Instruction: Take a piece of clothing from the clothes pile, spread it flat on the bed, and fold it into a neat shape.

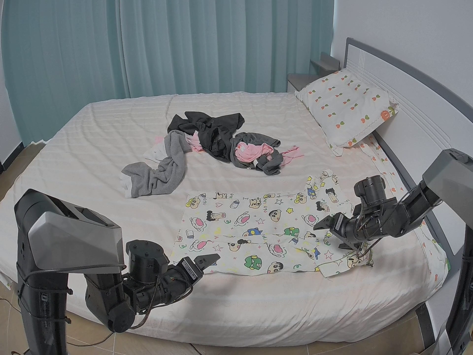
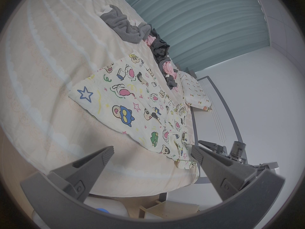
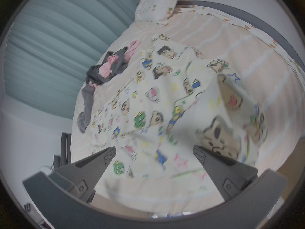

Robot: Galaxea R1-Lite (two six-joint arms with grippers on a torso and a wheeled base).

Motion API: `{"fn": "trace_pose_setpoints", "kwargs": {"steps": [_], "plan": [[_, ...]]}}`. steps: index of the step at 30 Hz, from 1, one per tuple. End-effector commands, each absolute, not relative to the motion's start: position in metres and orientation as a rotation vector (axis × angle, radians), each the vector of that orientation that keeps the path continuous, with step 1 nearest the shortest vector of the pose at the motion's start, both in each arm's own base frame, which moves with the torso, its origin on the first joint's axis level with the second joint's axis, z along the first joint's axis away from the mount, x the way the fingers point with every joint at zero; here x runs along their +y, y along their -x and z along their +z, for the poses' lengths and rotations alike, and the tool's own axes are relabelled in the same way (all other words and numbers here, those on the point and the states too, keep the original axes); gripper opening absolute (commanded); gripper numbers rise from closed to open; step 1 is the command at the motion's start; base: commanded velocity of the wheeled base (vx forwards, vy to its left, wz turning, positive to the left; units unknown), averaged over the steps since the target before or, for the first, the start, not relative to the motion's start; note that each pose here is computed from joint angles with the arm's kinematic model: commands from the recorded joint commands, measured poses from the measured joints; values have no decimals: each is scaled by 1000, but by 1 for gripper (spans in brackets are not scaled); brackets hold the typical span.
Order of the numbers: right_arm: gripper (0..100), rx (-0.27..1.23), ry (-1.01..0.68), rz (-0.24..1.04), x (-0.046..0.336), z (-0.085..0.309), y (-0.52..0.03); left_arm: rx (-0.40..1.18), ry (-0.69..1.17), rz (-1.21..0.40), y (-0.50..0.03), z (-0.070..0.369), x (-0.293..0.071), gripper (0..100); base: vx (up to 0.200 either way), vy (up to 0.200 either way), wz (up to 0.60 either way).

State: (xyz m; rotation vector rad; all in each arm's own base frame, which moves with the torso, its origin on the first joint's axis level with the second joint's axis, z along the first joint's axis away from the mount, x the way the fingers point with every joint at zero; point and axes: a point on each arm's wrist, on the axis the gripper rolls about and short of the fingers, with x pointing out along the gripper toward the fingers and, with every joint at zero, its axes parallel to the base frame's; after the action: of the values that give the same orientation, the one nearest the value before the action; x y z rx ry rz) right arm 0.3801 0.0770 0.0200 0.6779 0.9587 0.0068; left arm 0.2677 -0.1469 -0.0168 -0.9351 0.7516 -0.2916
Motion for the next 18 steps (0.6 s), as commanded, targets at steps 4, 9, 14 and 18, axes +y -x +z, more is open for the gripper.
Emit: {"fn": "trace_pose_setpoints", "kwargs": {"steps": [4, 9, 14, 18], "plan": [[100, 956, -726, -88, 41, -7, -399, 741, 935, -299, -267, -19, -149, 100, 0, 0, 0], [100, 933, -752, -103, 31, 1, -400, 731, 896, -312, -266, -23, -148, 100, 0, 0, 0], [100, 920, -786, -90, 35, 10, -399, 727, 888, -317, -266, -24, -148, 100, 0, 0, 0], [100, 889, -845, -26, 38, 41, -390, 727, 888, -317, -266, -24, -148, 100, 0, 0, 0]]}}
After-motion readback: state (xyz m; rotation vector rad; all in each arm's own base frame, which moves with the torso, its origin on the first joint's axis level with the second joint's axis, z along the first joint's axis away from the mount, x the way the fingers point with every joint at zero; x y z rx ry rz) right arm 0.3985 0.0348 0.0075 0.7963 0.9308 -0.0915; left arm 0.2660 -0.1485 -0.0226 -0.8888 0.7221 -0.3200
